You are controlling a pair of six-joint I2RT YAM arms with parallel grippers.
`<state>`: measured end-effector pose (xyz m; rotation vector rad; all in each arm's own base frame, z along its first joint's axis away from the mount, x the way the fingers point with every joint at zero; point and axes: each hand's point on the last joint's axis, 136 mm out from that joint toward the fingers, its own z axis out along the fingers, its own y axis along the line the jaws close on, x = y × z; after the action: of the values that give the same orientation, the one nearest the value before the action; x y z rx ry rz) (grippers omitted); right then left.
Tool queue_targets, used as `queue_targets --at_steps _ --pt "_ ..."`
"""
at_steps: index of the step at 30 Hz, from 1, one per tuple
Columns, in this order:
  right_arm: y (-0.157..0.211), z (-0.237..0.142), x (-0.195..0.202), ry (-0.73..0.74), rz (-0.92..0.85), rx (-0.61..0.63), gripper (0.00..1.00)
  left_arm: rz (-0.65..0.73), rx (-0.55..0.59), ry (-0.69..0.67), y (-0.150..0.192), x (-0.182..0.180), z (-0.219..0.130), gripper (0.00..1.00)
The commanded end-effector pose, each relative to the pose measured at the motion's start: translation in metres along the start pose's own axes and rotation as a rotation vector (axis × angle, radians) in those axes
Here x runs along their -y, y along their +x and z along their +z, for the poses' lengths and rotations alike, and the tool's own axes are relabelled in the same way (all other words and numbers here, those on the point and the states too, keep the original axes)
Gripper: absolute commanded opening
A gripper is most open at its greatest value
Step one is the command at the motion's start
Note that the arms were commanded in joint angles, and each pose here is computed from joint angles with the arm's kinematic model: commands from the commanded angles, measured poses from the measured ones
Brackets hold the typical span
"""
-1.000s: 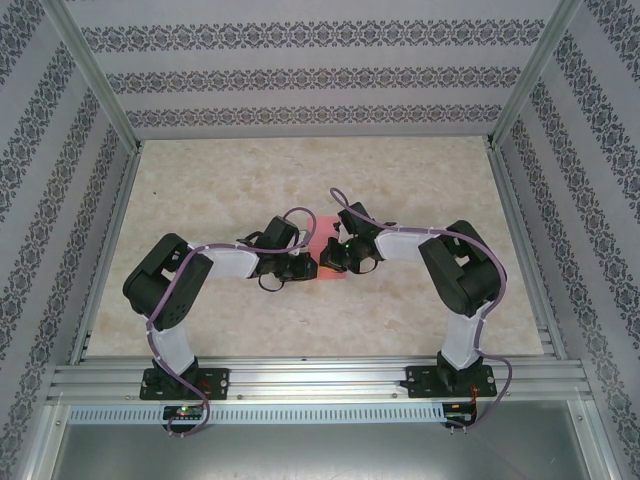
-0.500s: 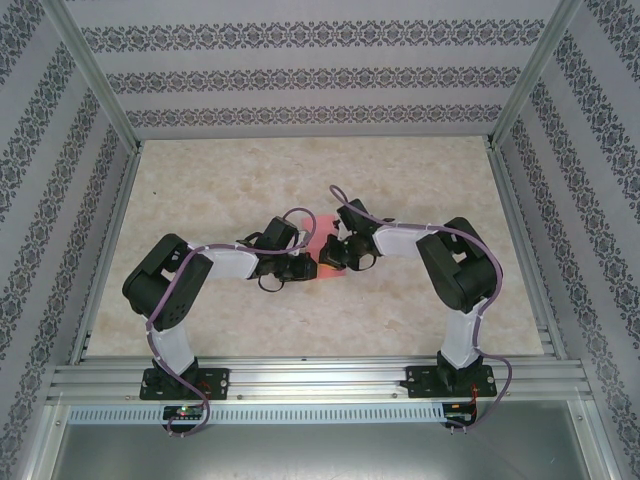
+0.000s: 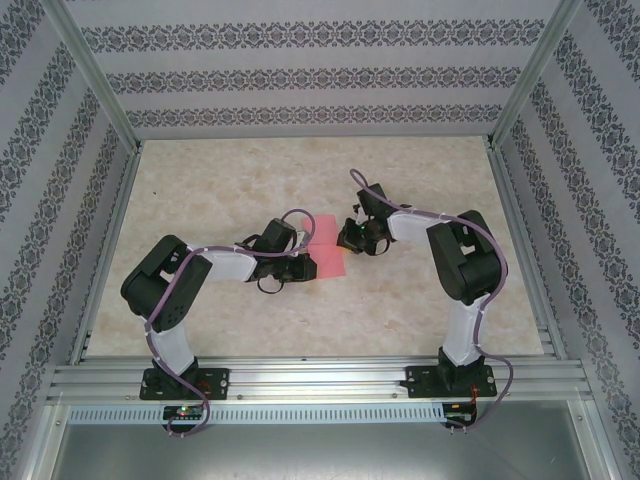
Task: Fold a paper plane with a square sheet of paper (fold left side to right side)
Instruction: Fold the triangle a second time at the center of the table, then turn over the paper at the center of the table.
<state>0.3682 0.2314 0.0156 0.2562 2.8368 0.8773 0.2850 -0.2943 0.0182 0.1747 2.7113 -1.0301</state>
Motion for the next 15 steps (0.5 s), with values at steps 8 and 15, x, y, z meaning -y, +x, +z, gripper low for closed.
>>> queue_targets --at_steps 8,15 --pt "-0.017 -0.045 -0.004 -0.040 -0.108 0.133 0.26 0.006 -0.015 -0.019 -0.002 0.010 -0.023 0.29" --pt "0.004 -0.068 -0.002 -0.112 -0.154 0.205 0.53 0.027 0.068 0.000 -0.037 0.022 -0.054 0.47"
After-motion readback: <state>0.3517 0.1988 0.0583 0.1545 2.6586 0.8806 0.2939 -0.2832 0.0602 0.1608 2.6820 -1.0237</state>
